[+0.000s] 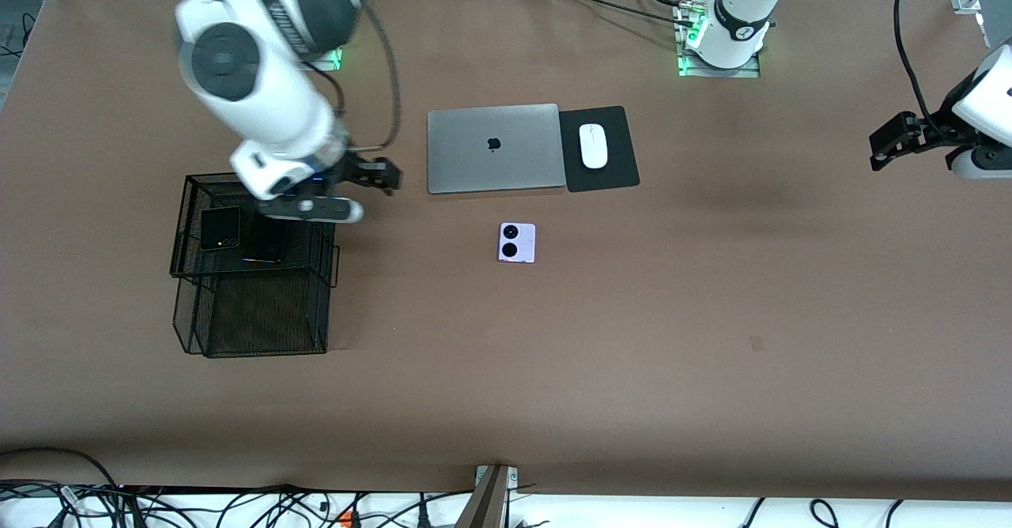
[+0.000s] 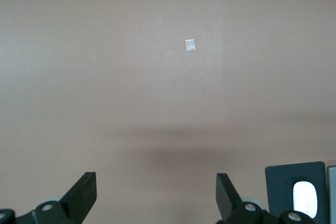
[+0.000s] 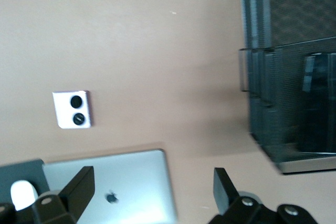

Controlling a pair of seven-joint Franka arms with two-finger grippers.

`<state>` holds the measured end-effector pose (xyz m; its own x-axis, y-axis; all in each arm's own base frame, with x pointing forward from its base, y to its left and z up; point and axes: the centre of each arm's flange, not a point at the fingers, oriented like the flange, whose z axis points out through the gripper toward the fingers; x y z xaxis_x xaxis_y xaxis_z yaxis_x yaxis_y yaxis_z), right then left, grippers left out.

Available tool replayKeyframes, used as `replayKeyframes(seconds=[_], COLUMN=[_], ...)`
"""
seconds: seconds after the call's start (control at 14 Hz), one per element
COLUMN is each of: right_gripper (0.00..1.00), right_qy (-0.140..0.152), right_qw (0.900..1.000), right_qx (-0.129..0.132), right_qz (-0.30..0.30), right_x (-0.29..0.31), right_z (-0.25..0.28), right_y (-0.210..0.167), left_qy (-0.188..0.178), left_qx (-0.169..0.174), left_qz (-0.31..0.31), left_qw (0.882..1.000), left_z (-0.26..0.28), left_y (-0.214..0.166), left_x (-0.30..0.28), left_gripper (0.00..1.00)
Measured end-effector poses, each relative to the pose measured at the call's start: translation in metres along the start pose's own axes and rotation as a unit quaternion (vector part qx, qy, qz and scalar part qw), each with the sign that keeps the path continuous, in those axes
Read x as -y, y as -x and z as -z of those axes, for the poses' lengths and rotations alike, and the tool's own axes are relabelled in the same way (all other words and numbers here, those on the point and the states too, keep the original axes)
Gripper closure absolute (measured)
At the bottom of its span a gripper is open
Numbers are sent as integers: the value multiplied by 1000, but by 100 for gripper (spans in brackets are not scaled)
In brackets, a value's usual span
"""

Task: Place phones with both arms
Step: 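Withdraw the right gripper from the basket while the left gripper returns to rest, then grasp the white flip phone with the right gripper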

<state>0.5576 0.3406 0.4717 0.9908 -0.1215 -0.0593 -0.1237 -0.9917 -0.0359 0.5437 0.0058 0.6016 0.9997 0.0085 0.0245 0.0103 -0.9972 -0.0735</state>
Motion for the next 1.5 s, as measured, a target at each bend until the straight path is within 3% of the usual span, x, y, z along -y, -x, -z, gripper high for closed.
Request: replayKeyframes(seconds=[0.36,0.64,0.93,1.15,1.5], right_gripper=[0,0,0,0,0], right_qy=[7,14,36,14,20], right_qw=[998,998,998,997,995], right_qx=[-28,-50,-45,-46,-60], right_qz=[-59,-38,-32,-61,-72], right_x=[124,198,203,206,203], right_z=[-60,-111,-171,-209,-262], right_y=[36,75,68,58,50], left_qy=[4,6,27,28,28], left_qx=[-22,-22,6,16,8], left_qz=[14,44,77,75,55], left_qw=[1000,999,997,997,998], left_z=[-9,-10,-13,-12,-3], left_y=[6,6,12,15,14], left_x=[14,15,4,2,-8], left_gripper=[0,0,0,0,0])
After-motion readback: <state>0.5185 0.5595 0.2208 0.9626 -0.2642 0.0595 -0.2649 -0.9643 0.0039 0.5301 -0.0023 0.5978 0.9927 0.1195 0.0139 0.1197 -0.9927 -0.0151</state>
